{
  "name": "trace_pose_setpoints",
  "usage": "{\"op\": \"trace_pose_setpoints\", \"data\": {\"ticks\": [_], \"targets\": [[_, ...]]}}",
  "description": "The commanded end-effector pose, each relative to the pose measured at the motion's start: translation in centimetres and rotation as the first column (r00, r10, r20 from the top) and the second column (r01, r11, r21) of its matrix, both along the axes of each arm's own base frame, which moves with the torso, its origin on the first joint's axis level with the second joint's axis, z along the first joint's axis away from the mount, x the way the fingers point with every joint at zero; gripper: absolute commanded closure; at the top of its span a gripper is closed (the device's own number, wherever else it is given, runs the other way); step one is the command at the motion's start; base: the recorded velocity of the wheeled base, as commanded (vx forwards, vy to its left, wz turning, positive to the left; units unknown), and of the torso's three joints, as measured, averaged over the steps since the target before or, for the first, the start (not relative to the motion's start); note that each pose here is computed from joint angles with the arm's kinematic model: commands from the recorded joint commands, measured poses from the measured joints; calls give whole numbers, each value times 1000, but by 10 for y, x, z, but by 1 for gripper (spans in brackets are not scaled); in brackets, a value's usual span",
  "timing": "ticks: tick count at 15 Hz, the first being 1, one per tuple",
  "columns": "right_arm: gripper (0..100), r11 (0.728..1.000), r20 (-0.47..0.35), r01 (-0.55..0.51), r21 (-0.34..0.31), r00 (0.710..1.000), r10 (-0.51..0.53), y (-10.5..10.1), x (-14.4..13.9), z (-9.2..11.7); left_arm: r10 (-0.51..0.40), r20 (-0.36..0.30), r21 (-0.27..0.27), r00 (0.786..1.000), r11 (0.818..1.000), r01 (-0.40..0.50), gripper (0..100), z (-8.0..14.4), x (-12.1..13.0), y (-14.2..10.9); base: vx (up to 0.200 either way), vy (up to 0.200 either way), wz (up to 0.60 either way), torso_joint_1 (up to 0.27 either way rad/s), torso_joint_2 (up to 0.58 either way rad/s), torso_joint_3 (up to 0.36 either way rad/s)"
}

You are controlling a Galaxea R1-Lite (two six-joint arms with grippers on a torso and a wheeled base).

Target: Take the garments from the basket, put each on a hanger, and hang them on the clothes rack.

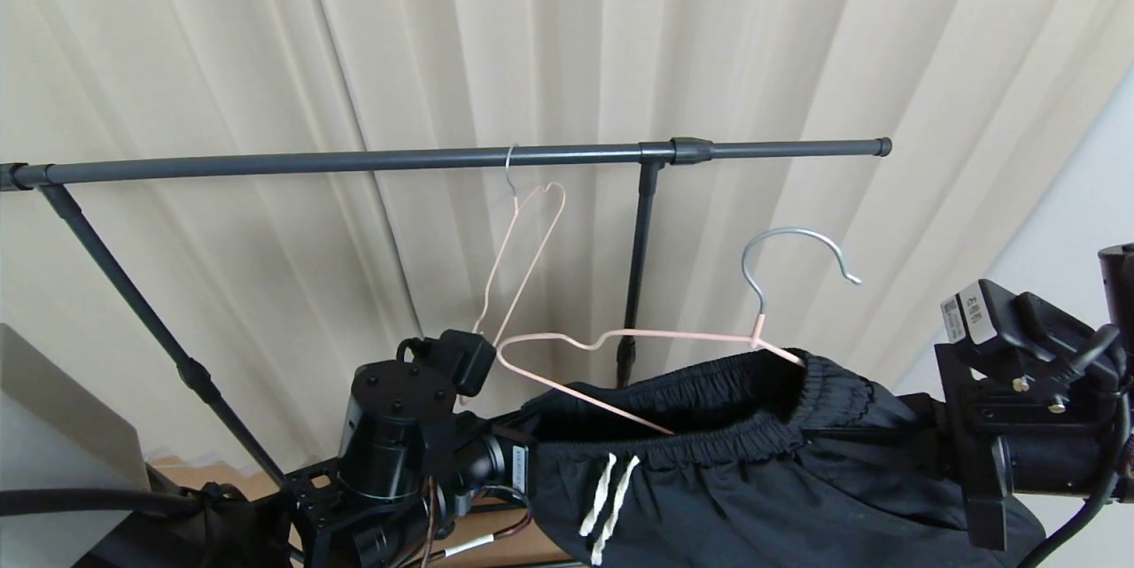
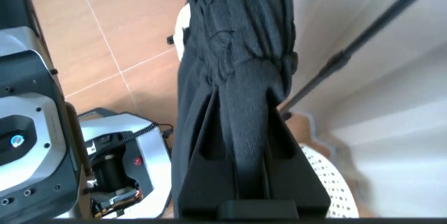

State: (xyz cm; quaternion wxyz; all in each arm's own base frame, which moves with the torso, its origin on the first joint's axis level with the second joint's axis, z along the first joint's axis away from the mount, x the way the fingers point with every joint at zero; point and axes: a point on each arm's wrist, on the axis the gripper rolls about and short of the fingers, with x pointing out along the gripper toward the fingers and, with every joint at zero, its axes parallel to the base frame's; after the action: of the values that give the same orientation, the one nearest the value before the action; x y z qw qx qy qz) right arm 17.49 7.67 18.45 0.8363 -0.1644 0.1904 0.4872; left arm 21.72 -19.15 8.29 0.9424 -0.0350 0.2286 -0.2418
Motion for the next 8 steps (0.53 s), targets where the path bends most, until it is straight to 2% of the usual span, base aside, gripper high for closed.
{"op": "trace_pose_setpoints", "data": {"ticks": [1, 8], "targets": [[100, 1000, 3, -3, 16, 1000, 3, -5, -4, -9, 10, 6, 3, 1000, 1000, -10, 100, 0, 4, 1, 0, 0, 0, 0, 0, 0], [100, 1000, 1, 8, 13, 1000, -8, -9, -8, -15, 72, 33, 5, 997, 997, -72, 100, 4, 21, 14, 0, 0, 0, 0, 0, 0]]}}
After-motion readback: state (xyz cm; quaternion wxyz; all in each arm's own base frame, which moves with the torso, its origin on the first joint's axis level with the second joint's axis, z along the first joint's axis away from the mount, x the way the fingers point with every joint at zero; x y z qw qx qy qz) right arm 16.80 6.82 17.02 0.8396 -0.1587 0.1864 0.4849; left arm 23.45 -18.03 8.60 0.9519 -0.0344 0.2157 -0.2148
